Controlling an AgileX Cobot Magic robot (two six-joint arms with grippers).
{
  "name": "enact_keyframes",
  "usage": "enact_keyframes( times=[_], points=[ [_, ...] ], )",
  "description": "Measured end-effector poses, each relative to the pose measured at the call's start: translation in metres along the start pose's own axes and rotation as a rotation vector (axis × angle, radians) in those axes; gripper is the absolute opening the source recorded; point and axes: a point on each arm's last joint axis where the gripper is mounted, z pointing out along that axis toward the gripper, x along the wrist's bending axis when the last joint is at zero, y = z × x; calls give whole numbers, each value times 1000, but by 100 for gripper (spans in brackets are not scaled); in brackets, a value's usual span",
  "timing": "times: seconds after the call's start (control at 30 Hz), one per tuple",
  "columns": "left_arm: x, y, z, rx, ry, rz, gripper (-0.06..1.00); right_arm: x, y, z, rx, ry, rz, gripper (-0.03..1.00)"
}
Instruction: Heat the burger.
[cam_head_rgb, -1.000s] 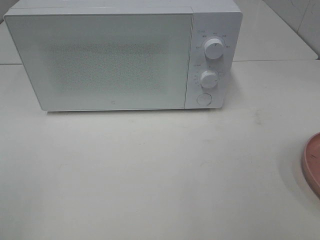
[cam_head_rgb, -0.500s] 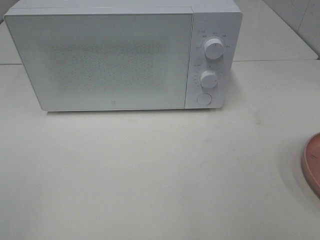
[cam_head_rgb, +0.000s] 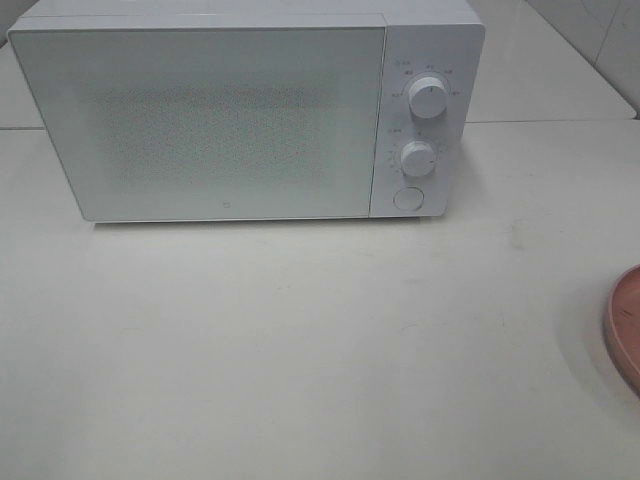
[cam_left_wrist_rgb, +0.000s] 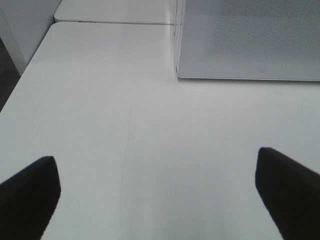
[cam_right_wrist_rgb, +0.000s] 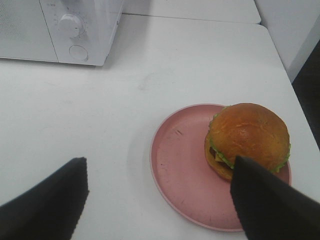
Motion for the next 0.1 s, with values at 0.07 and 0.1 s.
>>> enact_keyframes(
  times=[0.07, 0.1],
  points=[
    [0, 0, 0, 0, 0, 0, 98, 0, 0, 0, 0, 0, 0, 76],
    [0, 0, 0, 0, -1, 0, 98, 0, 0, 0, 0, 0, 0, 76]
  ],
)
